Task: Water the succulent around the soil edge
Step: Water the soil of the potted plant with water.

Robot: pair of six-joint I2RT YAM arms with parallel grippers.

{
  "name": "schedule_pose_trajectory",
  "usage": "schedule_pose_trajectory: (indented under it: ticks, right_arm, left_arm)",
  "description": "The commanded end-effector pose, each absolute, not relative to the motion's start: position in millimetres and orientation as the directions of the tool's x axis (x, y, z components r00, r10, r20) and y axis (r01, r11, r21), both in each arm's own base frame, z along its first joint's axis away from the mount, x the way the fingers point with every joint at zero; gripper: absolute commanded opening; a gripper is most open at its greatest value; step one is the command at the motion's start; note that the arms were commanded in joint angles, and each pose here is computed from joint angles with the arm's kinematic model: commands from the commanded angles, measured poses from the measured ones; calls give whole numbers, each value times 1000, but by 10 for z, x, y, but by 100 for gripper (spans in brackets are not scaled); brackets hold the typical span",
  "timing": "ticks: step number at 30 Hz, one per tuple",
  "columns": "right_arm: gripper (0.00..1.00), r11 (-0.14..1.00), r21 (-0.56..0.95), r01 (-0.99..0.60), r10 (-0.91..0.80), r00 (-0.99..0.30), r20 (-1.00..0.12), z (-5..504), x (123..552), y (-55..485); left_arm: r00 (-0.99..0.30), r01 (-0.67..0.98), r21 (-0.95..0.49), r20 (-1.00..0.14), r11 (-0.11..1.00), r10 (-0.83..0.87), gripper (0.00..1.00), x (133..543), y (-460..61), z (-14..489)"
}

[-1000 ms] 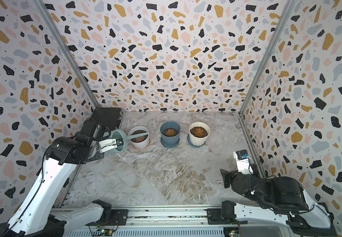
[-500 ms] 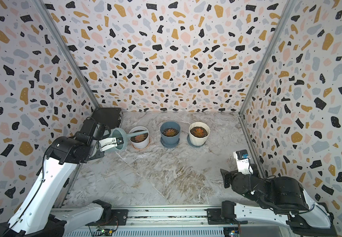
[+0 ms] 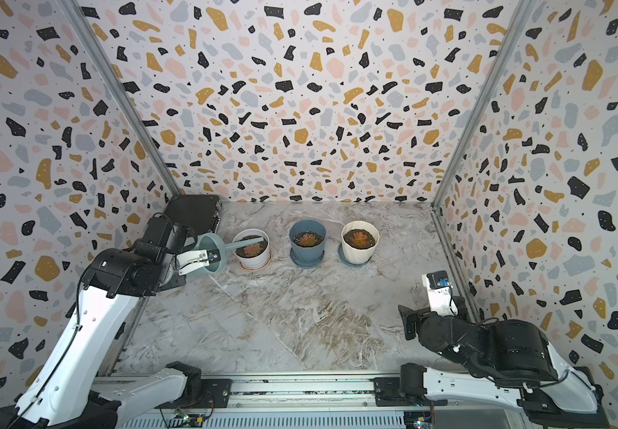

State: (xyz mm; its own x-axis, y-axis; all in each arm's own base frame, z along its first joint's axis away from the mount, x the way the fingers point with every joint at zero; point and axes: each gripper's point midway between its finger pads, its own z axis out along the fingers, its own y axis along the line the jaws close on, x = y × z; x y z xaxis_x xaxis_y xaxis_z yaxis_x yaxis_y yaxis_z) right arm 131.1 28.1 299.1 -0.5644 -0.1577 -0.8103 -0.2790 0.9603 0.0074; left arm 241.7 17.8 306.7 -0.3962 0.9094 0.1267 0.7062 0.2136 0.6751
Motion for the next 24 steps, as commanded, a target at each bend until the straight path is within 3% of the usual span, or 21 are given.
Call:
schedule_pose_trajectory:
  ticks: [1,24]
  right_arm:
    - [99,949,-161,-270,-295,-584,-756,2865,1259,-87]
    - [99,950,-162,-268,-294,-582,-758,2872,1261,-97]
  left_arm:
    - [-431,635,738,92,229,898,0,2485,234,3213]
    - [-442,619,754,104,219,891,0,2610,267,3252]
